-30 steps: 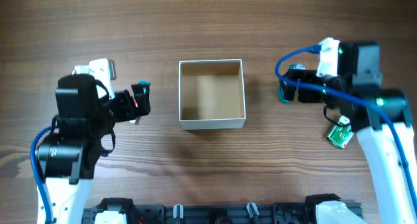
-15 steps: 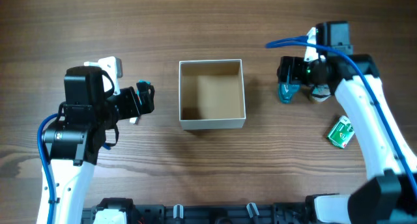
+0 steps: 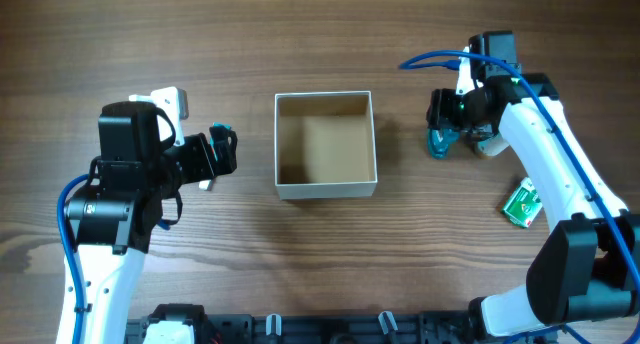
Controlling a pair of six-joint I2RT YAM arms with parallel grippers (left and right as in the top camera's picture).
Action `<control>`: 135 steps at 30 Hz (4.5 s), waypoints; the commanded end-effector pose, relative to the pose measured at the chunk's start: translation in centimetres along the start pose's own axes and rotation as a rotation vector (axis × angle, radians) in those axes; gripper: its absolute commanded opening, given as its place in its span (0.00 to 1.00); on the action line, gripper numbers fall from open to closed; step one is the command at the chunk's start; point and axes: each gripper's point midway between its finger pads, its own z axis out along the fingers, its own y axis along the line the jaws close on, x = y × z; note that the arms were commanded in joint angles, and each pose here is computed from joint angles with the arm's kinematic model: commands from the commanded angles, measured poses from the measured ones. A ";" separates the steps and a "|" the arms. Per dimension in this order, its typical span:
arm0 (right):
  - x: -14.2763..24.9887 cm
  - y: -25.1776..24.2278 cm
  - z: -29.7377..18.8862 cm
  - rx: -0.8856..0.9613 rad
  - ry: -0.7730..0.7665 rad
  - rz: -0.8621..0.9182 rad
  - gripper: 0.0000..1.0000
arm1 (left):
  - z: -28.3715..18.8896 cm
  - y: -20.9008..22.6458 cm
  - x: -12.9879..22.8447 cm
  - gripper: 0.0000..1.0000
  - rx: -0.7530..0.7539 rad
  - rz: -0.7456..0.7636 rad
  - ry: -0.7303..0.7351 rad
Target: Pack container
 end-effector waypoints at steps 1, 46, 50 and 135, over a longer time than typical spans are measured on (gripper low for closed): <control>-0.7 -0.2 -0.1 0.013 -0.014 0.006 0.55 | -0.5 -0.6 -0.4 1.00 0.032 -0.011 -0.003; -1.4 26.1 -3.1 -0.095 -0.147 -0.164 0.04 | -2.9 10.0 -0.6 1.00 -0.444 -0.120 -0.048; -0.9 26.4 -1.3 -0.085 -0.119 -0.144 0.04 | -2.9 10.0 -0.6 1.00 -0.444 -0.120 -0.048; -1.7 -10.1 -4.7 0.144 -0.159 0.078 0.04 | -2.8 9.8 -0.5 1.00 -0.434 -0.124 -0.042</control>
